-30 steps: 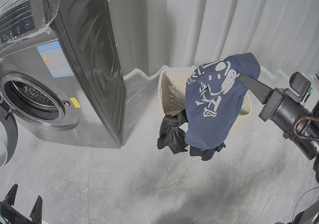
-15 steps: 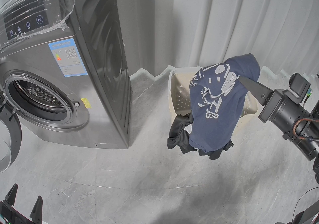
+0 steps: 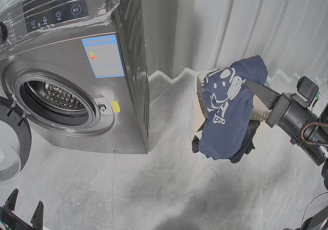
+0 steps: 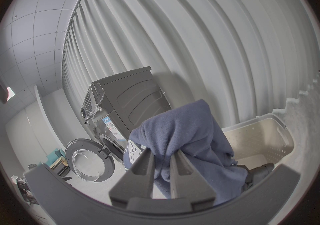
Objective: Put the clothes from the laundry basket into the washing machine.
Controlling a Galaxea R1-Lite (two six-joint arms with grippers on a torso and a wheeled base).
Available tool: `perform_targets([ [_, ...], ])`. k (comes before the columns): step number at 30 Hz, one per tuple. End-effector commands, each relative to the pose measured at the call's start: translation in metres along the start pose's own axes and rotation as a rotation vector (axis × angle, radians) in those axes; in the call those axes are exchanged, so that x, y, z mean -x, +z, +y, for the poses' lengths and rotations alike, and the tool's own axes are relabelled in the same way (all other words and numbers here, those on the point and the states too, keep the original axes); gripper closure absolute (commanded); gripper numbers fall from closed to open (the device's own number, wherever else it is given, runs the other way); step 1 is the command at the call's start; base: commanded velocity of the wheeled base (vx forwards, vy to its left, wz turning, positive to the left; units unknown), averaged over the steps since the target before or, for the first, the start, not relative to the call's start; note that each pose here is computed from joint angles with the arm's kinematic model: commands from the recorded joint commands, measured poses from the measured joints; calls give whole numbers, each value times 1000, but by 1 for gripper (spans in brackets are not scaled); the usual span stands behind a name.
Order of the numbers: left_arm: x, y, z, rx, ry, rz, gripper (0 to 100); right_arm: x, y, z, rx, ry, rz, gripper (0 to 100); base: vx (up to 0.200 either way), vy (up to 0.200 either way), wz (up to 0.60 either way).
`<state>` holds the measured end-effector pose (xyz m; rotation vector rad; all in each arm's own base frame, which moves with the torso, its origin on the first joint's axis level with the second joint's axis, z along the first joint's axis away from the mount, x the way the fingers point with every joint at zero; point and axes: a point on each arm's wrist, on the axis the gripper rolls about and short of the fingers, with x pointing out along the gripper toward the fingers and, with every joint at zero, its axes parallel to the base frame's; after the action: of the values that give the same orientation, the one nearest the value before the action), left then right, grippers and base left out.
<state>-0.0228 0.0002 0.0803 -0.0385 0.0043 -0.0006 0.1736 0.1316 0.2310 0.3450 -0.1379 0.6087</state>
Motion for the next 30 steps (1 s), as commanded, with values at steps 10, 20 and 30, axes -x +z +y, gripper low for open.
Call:
perform_targets([
  [10,0,-4,0,0,-1,5,0,0,0,-3,3,-14,0,100,-200,0,0],
  [20,0,-4,0,0,-1,7,0,1,-1,-4,3,-15,5,100,-60,0,0],
  [30,-1,-4,0,1,-2,8,0,1,-2,-4,3,-16,8,100,0,160,0],
])
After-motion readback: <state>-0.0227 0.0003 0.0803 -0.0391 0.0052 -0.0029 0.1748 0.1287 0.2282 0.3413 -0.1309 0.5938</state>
